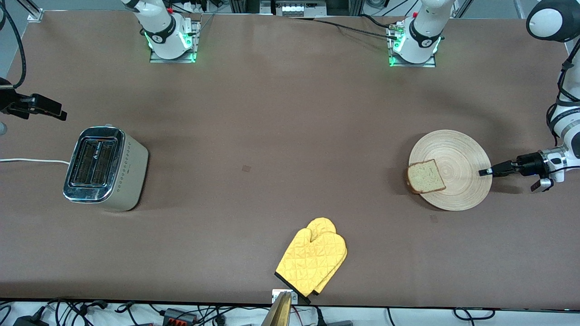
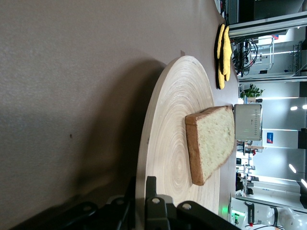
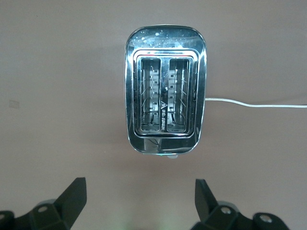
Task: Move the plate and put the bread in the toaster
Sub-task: 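Push the wooden plate with the left gripper toward the toaster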
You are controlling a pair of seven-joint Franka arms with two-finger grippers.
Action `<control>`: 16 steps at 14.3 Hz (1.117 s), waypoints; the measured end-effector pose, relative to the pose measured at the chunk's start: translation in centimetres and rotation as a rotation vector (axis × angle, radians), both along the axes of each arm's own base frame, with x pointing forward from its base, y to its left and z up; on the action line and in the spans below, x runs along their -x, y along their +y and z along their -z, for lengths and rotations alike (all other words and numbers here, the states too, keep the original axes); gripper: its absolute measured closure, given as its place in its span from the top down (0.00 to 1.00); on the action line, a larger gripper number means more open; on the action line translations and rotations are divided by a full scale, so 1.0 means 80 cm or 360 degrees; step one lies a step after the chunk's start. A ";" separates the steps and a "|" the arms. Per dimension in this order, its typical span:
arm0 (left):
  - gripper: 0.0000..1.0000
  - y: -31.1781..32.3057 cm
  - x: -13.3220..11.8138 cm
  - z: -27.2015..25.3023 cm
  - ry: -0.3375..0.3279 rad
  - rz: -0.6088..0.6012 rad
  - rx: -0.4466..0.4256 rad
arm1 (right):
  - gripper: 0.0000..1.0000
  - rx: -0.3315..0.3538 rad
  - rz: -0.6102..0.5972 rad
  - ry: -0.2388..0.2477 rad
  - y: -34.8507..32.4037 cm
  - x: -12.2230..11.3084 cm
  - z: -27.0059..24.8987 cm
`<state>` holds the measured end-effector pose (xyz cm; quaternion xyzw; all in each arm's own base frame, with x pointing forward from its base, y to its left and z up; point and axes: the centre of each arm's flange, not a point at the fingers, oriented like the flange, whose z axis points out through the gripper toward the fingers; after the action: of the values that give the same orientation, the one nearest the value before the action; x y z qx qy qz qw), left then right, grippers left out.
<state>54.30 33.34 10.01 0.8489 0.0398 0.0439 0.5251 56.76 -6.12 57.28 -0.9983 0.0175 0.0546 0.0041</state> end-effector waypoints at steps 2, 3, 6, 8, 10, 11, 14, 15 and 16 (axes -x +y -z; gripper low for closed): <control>0.09 -0.004 -0.004 -0.002 -0.0005 0.0021 0.0003 | 1.00 0.0000 0.0000 0.0000 0.000 0.000 0.000; 0.09 -0.015 -0.008 -0.004 -0.0004 0.0058 0.0028 | 1.00 0.0000 0.0000 0.0000 0.000 0.000 0.000; 0.08 -0.076 -0.038 -0.019 0.0026 0.0213 0.0114 | 1.00 0.0000 0.0000 0.0000 0.000 0.000 0.000; 0.08 -0.132 -0.071 -0.044 0.0025 0.0322 0.0137 | 1.00 0.0000 0.0000 0.0003 0.000 -0.001 0.001; 0.08 -0.198 -0.101 -0.071 0.0009 0.0432 0.0170 | 1.00 -0.0001 0.0000 0.0008 0.000 -0.001 0.003; 0.08 -0.228 -0.112 -0.078 0.0001 0.0477 0.0181 | 1.00 -0.0001 0.0000 0.0010 0.000 -0.002 0.005; 0.08 -0.313 -0.142 -0.080 -0.0062 0.0524 0.0146 | 1.00 -0.0002 0.0000 0.0014 -0.001 -0.003 0.006; 0.08 -0.345 -0.152 -0.080 -0.0092 0.0537 0.0114 | 1.00 -0.0002 0.0000 0.0014 -0.001 -0.003 0.006; 0.08 -0.381 -0.161 -0.079 -0.0128 0.0548 0.0081 | 1.00 -0.0002 0.0001 0.0014 -0.001 -0.003 0.006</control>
<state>67.15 2.89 16.36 0.8272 -0.1260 -0.0136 0.5474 56.97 -6.17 56.77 -0.9981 0.0177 0.0589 0.0047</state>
